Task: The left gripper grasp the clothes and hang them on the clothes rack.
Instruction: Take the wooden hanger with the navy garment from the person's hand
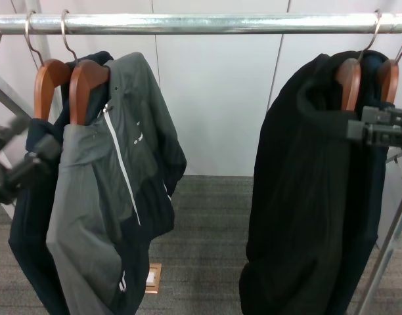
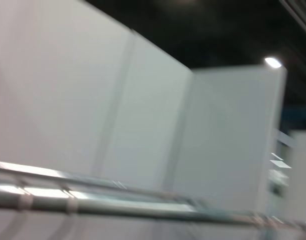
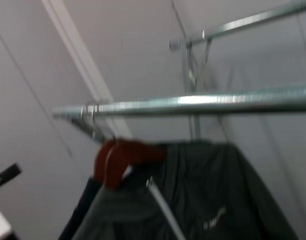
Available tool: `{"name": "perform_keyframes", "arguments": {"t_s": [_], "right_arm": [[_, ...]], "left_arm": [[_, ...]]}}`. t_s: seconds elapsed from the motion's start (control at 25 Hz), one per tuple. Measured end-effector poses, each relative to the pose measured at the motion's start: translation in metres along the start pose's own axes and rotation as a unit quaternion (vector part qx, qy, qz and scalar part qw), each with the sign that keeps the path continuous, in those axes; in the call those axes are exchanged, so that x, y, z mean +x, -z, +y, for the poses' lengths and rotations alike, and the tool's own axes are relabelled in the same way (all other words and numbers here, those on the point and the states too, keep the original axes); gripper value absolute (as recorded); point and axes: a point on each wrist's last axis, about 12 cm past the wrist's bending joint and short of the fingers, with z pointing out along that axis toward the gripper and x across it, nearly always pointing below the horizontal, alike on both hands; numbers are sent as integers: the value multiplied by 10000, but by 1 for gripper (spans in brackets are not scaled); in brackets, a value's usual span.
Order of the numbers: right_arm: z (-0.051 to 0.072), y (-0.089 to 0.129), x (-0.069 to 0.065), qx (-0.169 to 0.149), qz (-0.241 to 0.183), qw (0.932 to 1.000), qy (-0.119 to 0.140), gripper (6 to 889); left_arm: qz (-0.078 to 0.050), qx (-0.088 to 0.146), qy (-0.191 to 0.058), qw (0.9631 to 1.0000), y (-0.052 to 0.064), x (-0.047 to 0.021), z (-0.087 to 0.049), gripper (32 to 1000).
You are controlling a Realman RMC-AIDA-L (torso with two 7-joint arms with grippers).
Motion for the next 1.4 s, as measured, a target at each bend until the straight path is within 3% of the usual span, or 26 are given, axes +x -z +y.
{"name": "perform_keyframes", "arguments": {"t_s": [0.16, 0.28, 0.36, 0.44, 0.72, 1.0, 1.4], "right_arm": [[12, -6, -30, 7, 410, 9992, 39, 822], [19, -12, -49, 27, 499, 9987, 85, 822], [20, -1, -48, 31, 492, 9988, 73, 822], [21, 15, -38, 31, 475, 9988, 63, 822], [45, -25, -53, 24, 379, 9992, 159, 822], [95, -75, -69, -3, 331, 9990, 284, 821], [87, -43, -38, 40, 317, 9992, 241, 821]], "left_arm": [[636, 410, 95, 9971, -187, -70, 52, 853], [1054, 423, 101, 9935, -309, -84, 87, 850], [1252, 399, 69, 9913, -374, -91, 104, 847], [1337, 361, 40, 9904, -425, -117, 122, 845], [1365, 112, 11, 9906, -456, -226, 204, 837], [1411, 36, 42, 9900, -456, -185, 175, 829], [1392, 52, 116, 9902, -466, -203, 170, 817]]}}
